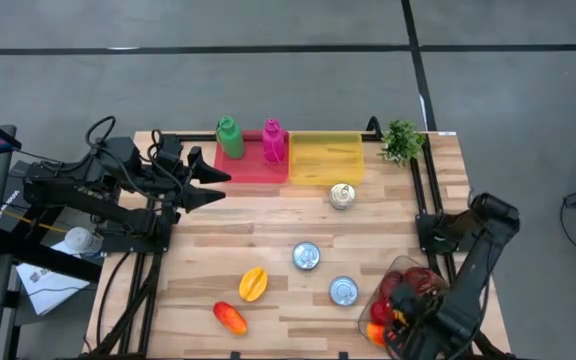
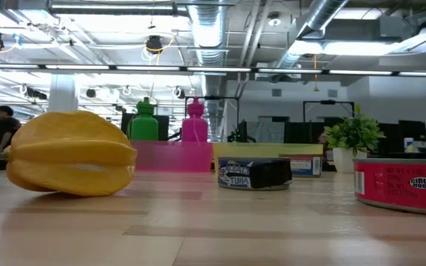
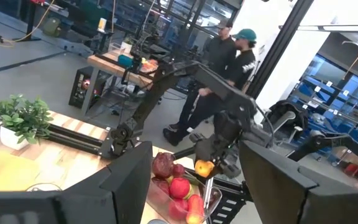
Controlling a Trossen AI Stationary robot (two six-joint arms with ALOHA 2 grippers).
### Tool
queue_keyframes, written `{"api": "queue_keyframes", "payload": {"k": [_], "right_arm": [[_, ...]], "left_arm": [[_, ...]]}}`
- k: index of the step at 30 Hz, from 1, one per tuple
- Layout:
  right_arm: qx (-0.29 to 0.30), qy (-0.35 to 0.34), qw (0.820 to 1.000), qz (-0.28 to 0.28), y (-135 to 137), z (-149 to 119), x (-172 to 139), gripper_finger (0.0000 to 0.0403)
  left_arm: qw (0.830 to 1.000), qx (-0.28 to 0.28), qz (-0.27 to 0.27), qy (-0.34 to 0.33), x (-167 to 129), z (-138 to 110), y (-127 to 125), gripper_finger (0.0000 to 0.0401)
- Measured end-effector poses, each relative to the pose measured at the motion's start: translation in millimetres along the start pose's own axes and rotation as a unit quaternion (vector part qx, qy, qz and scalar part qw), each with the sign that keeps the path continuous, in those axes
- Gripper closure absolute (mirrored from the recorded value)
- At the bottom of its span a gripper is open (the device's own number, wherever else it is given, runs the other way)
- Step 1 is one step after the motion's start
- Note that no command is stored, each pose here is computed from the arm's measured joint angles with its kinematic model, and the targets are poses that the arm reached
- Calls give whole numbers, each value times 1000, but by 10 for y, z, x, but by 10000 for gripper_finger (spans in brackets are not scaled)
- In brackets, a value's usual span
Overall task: Pick & Place Food Item
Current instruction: Put the left mango into the transparent bin
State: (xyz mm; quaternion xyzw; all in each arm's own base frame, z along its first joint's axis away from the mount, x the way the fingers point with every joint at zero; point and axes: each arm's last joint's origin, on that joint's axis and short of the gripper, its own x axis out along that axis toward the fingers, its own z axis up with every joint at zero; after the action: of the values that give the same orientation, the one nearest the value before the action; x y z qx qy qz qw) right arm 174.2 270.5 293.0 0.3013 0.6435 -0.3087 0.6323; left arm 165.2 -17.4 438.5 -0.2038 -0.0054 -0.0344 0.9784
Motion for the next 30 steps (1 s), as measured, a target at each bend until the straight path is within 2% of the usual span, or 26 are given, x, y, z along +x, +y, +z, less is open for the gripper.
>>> {"api": "queue_keyframes", "payload": {"k": [6,11,15,19,22,24,30], "right_arm": [[3,5,1000,-3,141,-24,163,148],[-20,-2,1000,-19,112,-12,296,148],[-163,-5,986,-32,87,-18,305,148],[-310,-5,950,-41,82,22,302,148],[-392,-3,919,-49,71,35,301,148],[-418,-2,907,-42,83,30,302,148],[-448,-2,893,-42,69,-15,305,148]], "left_arm": [[1000,0,0,0,1,-1,0,172],[1000,0,0,0,2,-3,1,175],[1000,5,3,8,19,-45,19,175],[1000,6,5,12,35,-84,35,174],[1000,6,9,20,52,-125,52,176],[1000,6,8,20,52,-126,52,178],[1000,5,8,19,51,-124,51,178]]}}
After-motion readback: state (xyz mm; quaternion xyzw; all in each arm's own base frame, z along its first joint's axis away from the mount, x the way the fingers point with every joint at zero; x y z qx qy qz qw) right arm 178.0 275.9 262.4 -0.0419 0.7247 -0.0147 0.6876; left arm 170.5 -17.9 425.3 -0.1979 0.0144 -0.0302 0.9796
